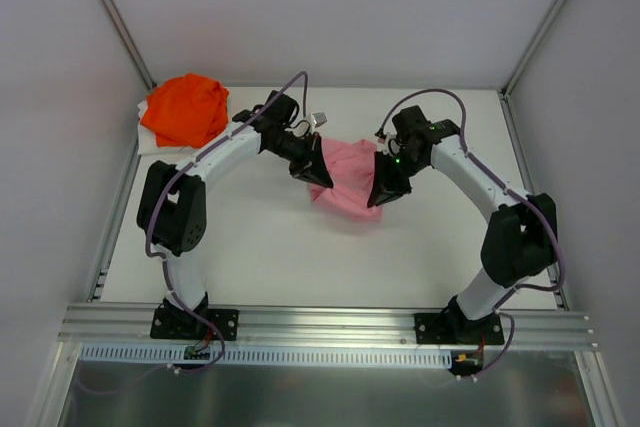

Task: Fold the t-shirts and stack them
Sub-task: Fold the long partially folded tshirt into a neat square

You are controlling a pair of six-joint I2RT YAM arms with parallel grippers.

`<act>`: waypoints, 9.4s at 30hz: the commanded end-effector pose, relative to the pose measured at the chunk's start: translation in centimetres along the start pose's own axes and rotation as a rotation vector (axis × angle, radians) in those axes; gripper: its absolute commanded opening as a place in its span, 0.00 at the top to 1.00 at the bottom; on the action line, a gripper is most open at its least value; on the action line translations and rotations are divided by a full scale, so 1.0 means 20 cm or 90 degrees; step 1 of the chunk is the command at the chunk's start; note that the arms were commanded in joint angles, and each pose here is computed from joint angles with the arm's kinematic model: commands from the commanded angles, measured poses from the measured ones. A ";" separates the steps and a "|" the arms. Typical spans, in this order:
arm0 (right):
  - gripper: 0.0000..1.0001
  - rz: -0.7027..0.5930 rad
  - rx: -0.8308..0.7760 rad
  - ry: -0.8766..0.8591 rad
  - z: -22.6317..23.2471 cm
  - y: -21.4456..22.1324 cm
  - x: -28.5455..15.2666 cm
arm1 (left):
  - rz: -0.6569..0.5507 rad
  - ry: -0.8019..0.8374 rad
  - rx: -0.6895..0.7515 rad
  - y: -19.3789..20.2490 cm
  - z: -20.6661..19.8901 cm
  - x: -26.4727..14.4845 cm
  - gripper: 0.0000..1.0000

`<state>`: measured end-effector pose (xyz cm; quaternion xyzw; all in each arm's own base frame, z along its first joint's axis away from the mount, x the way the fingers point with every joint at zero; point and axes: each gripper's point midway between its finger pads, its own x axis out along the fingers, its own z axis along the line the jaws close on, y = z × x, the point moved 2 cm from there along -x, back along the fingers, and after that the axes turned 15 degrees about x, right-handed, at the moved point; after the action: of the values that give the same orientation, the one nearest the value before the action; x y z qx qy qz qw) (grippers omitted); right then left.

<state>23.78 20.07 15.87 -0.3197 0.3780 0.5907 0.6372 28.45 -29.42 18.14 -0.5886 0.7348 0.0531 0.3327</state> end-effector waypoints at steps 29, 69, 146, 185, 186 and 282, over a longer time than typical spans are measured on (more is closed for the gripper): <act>0.26 -0.096 0.084 -0.041 0.01 -0.95 0.08 | -0.154 0.017 -0.109 -0.59 0.44 -0.04 0.01; 0.99 -0.018 0.019 -0.015 0.07 -0.36 0.30 | -0.271 -0.123 0.149 -0.23 0.05 -0.49 0.01; 0.00 -0.345 -0.163 -0.020 0.27 -0.51 -0.51 | -0.272 -0.058 0.214 -0.23 0.01 -0.44 0.53; 0.00 -0.217 -0.117 -0.041 0.12 -0.34 -0.22 | -0.212 -0.136 0.136 -0.61 0.43 0.10 1.00; 0.00 -0.215 -0.117 -0.039 0.12 -0.34 -0.22 | -0.212 -0.138 0.134 -0.62 0.44 0.11 1.00; 0.00 -0.095 -0.017 -0.042 0.14 -0.78 0.35 | -0.206 -0.254 0.166 -0.17 0.17 -0.30 1.00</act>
<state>38.35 25.43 7.09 -0.2981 0.3553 0.5885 0.6622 34.43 -24.33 19.57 -0.6381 0.5493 0.0331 0.5386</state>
